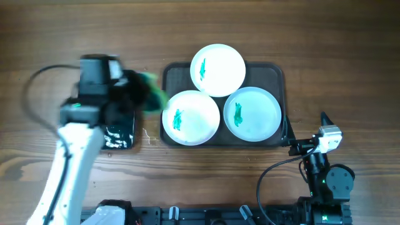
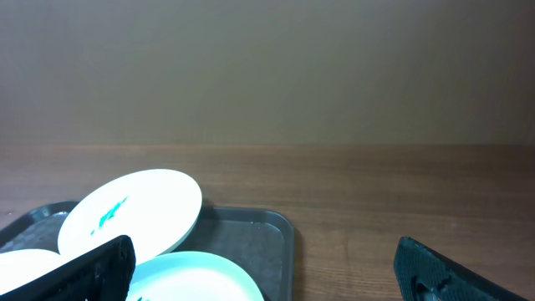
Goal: Clean dirty plates on tray and stack at the side
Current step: 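Lift the sponge and carry it to the lower-left white plate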
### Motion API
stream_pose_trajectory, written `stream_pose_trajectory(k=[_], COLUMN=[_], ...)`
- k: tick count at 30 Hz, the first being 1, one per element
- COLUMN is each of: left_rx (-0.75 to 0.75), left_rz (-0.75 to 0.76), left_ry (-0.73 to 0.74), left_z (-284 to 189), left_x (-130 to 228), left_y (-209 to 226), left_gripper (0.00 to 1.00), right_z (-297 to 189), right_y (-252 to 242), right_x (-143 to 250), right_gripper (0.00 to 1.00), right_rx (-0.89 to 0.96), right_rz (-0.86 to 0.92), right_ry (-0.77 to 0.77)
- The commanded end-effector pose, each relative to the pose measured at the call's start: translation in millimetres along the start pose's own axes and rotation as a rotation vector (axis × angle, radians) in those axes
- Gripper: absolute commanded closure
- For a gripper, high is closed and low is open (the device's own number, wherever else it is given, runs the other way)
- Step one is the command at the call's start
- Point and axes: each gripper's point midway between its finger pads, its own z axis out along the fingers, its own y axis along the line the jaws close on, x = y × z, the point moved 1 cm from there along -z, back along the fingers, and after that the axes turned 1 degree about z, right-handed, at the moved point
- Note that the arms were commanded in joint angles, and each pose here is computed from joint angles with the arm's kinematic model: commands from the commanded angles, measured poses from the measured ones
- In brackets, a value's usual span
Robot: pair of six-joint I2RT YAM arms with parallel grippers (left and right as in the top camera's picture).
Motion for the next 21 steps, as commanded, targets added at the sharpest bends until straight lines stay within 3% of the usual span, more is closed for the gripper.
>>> stream_pose_trajectory(k=[1, 7, 10, 17, 21], left_rx=[-0.045, -0.321, -0.373, -0.342, -0.258], left_rz=[0.045, 0.079, 0.095, 0.084, 0.157], left_ry=[0.145, 0.059, 0.07, 0.037, 0.111], left_z=[44.5, 124.0, 150.9, 169.4, 173.0], left_x=[60.1, 116.9, 129.7, 106.8, 103.9], left_y=[-33.2, -22.7, -10.8, -8.0, -16.7], left_gripper=[0.96, 0.96, 0.96, 0.96, 0.96], right_z=[-0.4, -0.4, -0.4, -0.4, -0.4], right_y=[-1.2, -1.2, -1.3, -1.2, -1.3], right_x=[-1.5, -1.5, -1.5, -1.5, -1.5], right_gripper=[0.0, 0.0, 0.0, 0.0, 0.0], right_rx=[0.005, 0.005, 0.005, 0.005, 0.005], right_rz=[-0.014, -0.014, -0.013, -0.014, -0.014], right_ry=[-0.007, -0.007, -0.007, -0.007, -0.007])
